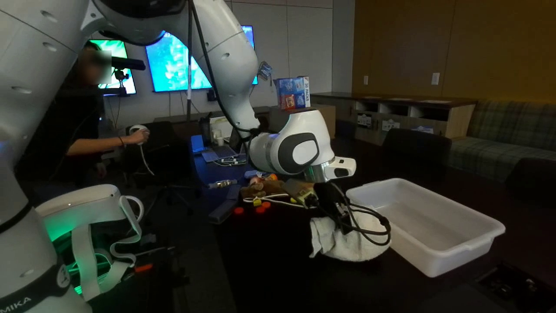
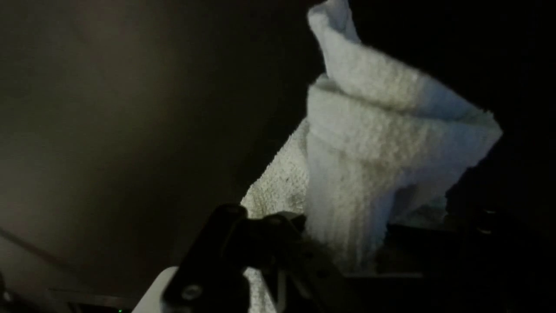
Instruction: Use the towel to push all the objects on the table to the left
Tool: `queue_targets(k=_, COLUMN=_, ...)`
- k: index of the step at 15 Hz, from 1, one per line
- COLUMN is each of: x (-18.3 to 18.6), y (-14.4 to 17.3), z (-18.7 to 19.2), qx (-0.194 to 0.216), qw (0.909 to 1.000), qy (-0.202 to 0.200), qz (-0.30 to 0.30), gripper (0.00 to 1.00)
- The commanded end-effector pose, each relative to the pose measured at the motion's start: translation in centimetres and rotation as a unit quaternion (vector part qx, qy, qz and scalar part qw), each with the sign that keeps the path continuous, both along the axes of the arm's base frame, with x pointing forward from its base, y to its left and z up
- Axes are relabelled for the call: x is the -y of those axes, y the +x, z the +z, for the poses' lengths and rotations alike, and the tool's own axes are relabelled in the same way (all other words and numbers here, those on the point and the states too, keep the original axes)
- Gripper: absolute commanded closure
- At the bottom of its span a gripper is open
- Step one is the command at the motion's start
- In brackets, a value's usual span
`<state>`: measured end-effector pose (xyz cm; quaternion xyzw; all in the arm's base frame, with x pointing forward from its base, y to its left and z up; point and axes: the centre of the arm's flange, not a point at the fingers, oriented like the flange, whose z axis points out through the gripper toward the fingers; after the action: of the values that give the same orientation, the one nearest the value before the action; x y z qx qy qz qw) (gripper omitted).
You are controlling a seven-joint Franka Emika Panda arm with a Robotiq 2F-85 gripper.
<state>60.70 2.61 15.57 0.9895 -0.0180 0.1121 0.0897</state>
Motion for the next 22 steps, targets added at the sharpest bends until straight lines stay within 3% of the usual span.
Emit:
queue_targets(k=1, x=-0.4, y=4.3, z=-3.3, qx=0.040, qw=0.9977, qy=-0.052, qz=-0.016, gripper=0.98)
queue_targets(k=10, x=-5.2, y=8.0, z=-8.8, qx=0.082, qw=0.9930, qy=-0.081, qz=-0.024, gripper=0.98)
queue_targets(k=22, x=-18.3, y=5.2, z=-7.4, qx=0.134, qw=0.9877, qy=-0.026, qz=0.076, gripper=0.97)
